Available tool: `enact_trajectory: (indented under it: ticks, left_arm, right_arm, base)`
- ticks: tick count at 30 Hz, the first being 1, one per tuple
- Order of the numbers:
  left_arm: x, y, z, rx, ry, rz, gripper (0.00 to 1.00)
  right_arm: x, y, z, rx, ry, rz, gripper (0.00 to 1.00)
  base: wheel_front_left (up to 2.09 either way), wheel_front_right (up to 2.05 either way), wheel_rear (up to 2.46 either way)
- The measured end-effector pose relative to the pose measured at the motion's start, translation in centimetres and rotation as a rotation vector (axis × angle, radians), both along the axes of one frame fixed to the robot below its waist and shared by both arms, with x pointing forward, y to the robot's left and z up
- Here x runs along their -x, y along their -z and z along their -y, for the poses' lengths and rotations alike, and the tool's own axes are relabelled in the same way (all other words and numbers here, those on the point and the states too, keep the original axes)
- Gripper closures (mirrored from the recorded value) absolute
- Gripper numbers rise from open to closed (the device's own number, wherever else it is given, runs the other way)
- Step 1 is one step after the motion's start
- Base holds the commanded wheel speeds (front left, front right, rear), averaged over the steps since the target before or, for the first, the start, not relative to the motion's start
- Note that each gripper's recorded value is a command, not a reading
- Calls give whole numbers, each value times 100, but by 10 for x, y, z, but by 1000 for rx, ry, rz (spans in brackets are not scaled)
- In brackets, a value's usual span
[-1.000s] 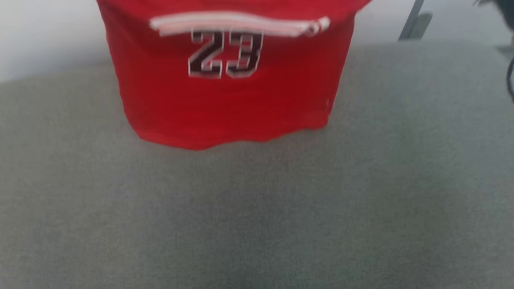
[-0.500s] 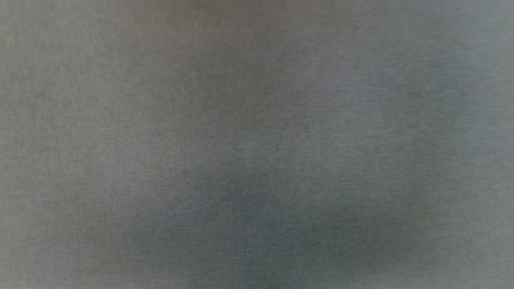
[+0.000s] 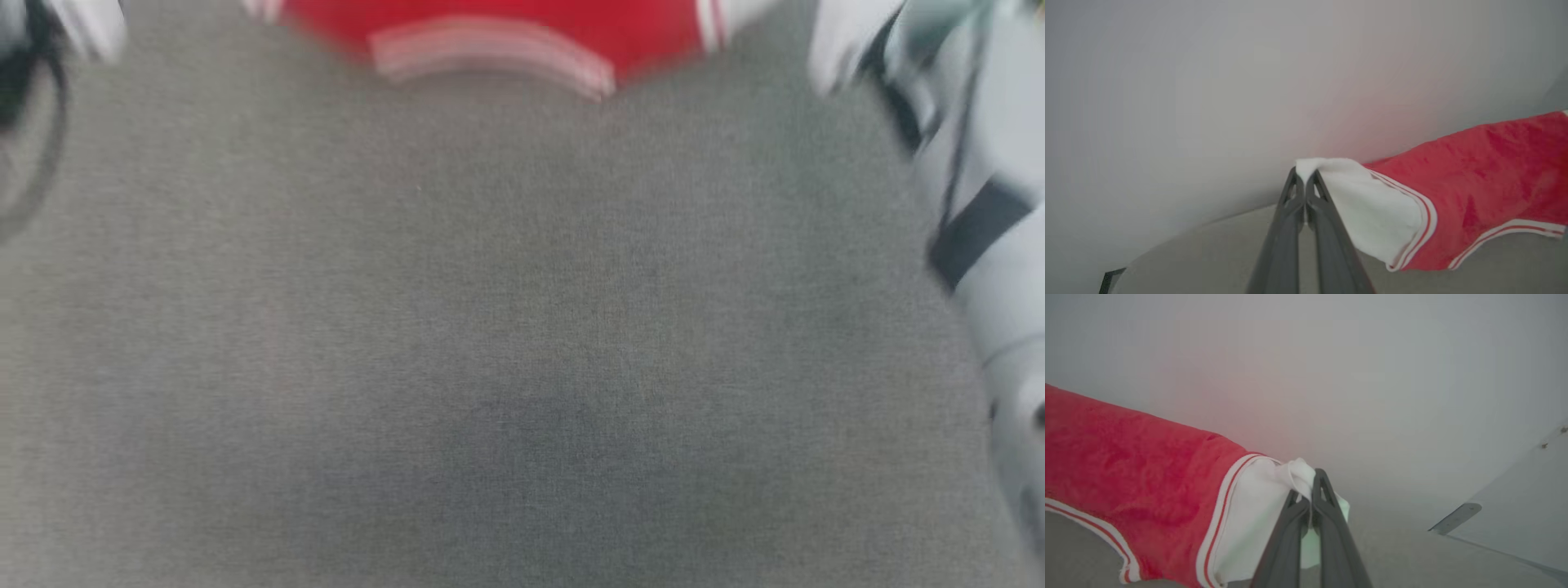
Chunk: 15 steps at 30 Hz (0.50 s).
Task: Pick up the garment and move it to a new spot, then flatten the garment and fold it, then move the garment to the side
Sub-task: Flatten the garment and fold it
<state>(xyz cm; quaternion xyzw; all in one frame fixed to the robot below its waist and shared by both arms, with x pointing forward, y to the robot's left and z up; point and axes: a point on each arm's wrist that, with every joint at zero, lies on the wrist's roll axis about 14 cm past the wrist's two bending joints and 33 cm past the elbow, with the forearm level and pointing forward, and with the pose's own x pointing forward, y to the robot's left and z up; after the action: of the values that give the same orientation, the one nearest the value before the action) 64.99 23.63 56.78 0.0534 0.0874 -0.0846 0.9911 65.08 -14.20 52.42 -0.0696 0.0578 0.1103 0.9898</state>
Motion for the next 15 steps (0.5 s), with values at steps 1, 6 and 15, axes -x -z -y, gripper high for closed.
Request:
enact_trajectory:
  ticks: [1, 6, 15]
  left_arm:
    - [11, 13, -1, -9, 6, -47, 100]
    - [70, 69, -12, 19, 6, -245, 100]
    - [165, 113, -27, 66, -23, -417, 100]
  right_arm:
    - [9, 10, -4, -3, -11, -38, 100]
    - [54, 43, -12, -50, -56, -187, 100]
    - [134, 62, 18, -53, -134, -381, 100]
  base:
    - [0, 0, 0]
    - [0, 0, 0]
    - [0, 0, 0]
